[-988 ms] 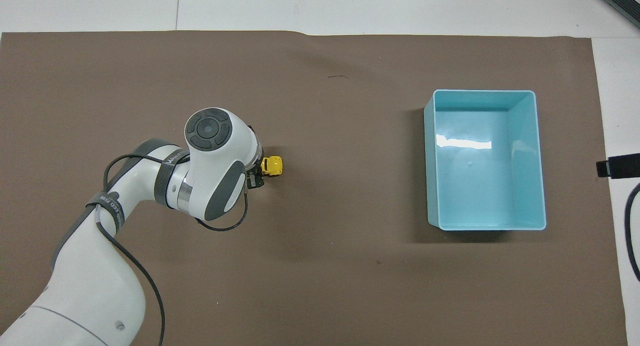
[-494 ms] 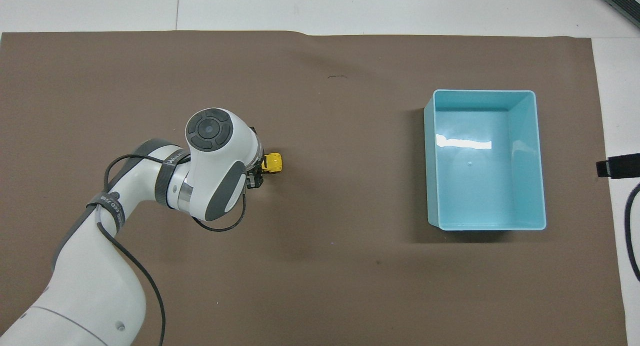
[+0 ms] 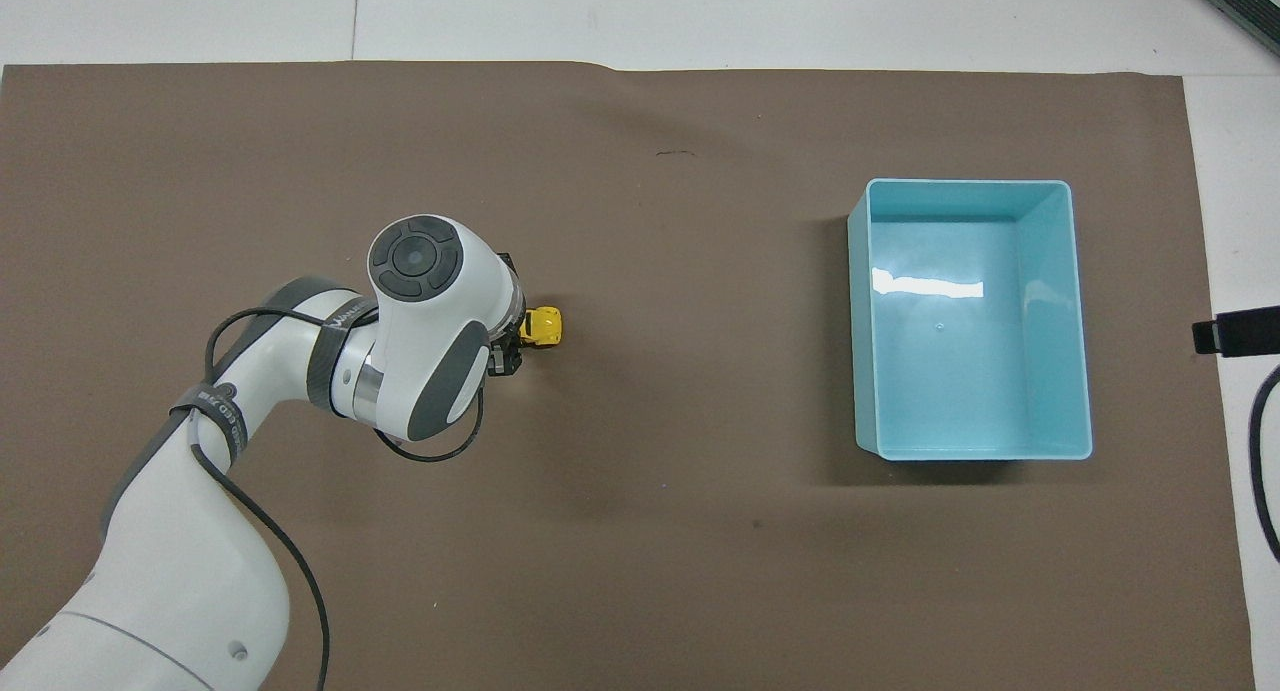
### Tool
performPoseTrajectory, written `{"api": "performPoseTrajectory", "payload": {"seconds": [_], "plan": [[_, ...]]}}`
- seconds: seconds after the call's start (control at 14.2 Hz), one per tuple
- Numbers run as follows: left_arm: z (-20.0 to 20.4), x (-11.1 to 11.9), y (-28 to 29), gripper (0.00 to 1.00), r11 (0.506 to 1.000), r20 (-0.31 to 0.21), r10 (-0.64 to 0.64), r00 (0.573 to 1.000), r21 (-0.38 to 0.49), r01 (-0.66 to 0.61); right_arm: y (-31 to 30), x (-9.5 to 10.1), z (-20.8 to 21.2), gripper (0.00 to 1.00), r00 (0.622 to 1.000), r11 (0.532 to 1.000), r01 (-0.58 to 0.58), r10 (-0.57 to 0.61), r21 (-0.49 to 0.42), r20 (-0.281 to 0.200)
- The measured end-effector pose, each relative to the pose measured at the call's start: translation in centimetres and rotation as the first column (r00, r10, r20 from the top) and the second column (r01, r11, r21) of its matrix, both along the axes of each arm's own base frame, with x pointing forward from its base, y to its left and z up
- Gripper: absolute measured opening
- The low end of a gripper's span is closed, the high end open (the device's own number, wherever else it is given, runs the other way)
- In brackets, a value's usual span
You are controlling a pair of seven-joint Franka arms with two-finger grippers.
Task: Wind up and store yellow beetle car
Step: 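Press and drag the car back toward the robot with the left gripper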
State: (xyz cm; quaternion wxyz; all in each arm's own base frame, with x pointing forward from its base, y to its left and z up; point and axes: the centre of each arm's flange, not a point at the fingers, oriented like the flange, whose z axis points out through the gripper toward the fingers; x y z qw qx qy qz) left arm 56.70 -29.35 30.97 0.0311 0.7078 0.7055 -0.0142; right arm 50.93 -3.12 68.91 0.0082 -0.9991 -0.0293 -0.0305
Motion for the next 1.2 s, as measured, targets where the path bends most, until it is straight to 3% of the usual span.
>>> {"api": "performPoseTrajectory", "payload": {"seconds": [1.2], "plan": [[0.0, 2.4, 7.6, 0.45, 0.997, -0.026, 0.079, 0.997, 0.016, -0.079, 0.0, 0.0, 0.0, 1.0, 1.0, 1.0, 0.0, 0.0, 0.0, 0.0]]}}
